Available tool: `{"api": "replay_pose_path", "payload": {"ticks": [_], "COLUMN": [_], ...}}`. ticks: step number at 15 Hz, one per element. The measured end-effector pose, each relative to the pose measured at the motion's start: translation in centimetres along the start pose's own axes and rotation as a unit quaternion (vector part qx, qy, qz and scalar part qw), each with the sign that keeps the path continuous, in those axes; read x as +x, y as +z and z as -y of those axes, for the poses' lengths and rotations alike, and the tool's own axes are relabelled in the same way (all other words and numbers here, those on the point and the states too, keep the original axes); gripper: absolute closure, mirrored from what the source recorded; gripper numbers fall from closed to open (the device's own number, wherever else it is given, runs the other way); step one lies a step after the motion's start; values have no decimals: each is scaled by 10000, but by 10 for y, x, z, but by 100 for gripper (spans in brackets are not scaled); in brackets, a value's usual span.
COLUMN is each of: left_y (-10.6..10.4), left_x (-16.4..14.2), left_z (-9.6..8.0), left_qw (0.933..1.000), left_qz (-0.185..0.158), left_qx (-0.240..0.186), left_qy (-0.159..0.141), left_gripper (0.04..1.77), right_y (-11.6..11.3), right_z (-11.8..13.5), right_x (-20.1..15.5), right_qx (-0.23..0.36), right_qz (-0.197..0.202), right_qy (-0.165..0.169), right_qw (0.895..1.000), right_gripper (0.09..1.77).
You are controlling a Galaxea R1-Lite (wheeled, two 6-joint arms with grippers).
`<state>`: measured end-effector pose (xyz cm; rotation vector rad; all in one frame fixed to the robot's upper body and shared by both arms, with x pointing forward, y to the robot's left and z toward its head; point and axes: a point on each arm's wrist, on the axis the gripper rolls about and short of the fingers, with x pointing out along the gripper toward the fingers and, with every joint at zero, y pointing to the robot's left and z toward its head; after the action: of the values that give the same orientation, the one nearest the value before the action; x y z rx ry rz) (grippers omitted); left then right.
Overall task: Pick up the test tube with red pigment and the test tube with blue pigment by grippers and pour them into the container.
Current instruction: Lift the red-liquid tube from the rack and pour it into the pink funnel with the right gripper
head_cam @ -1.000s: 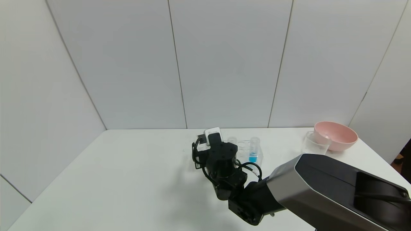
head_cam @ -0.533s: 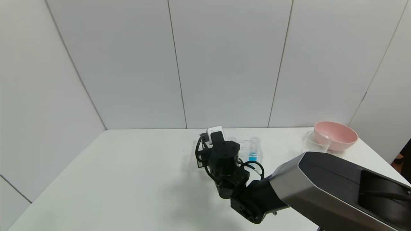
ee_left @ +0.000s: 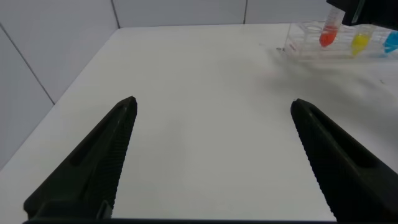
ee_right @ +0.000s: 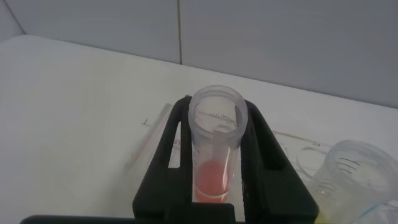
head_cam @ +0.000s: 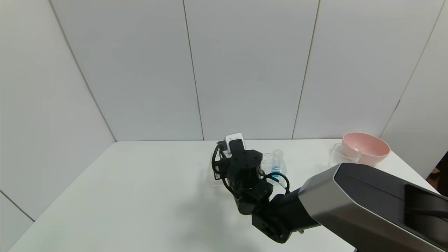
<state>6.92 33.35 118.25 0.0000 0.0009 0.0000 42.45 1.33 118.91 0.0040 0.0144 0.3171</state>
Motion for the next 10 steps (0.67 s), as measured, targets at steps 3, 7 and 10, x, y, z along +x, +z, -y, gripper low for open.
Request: {"api": "replay_pose_path", "payload": {"ticks": [3, 7, 10], "left_y": [0, 0, 0], "left_x": [0, 0, 0], "left_z": [0, 0, 0], "left_qw": [10000, 10000, 10000], "left_qz": [0, -2, -2], "left_qx": [0, 0, 0], "left_qy": [0, 0, 0], "left_gripper": [5, 5, 5], "right_y": [24, 55, 64], "right_z": [0, 2, 4], "right_x": [-7, -16, -18], "right_qx": [-9, 44, 53], "right_qz": [41, 145, 238], "right_qy": [48, 80, 67], "right_qw": [10000, 9999, 9997], "right_gripper": [136, 136, 136]}}
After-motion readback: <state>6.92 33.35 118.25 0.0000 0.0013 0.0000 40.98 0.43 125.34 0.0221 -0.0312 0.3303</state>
